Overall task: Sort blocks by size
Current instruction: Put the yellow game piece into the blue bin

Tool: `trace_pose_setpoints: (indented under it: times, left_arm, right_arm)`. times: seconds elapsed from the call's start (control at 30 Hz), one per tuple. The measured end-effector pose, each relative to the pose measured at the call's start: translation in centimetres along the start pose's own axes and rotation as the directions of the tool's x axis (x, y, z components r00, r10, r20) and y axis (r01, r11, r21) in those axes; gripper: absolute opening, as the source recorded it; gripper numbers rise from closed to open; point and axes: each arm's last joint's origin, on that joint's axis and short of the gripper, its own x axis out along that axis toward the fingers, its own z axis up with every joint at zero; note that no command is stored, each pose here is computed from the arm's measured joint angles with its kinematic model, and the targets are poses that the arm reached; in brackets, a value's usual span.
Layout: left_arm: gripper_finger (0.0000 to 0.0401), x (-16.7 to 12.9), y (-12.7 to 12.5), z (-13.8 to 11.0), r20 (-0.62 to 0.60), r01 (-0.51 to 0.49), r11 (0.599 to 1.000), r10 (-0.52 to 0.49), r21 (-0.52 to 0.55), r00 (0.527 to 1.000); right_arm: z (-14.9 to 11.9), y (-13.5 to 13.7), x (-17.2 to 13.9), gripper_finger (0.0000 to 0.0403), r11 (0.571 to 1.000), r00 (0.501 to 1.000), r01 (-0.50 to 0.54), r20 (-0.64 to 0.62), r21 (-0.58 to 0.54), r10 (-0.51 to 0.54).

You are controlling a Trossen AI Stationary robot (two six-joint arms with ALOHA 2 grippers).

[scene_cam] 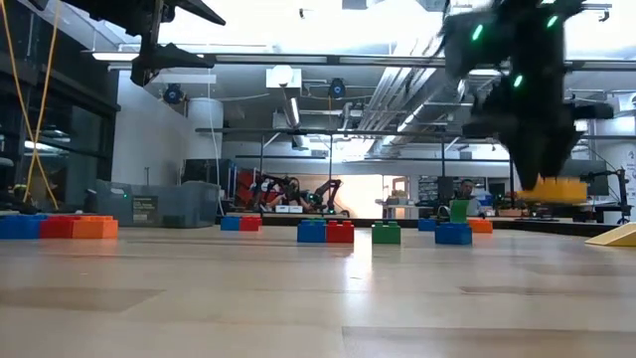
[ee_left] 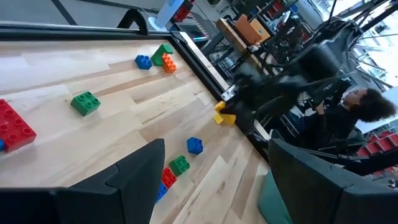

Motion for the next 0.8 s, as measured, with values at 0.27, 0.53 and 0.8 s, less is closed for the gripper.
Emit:
trace_pose_setpoints:
  times: [0.27,0.53,0.8]
  left_arm:
    - [0.0270,0.0,0.1,0.1,0.019,-0.018,1.000,0.018,-0.010,1.000]
    - [0.0270,0.0,0.1,0.1,0.048,-0.045,0.999,0.045,-0.011,0.998]
    - [0.0270,0.0,0.2,0.2,0.069,-0.062,0.998,0.063,-0.021,0.996]
  right_arm:
    - [-4.6,-0.2,-6.4,0.0107,0.778,0.809,-0.584,-0.087,-0.231,0.581]
    - [-15.4,-1.0,-8.5,0.0107,0.639,0.663,-0.727,-0.496,-0.251,0.560]
    - [-19.9,-0.9,-6.0,0.0122,0.771,0.777,-0.572,-0.489,-0.282,0.397]
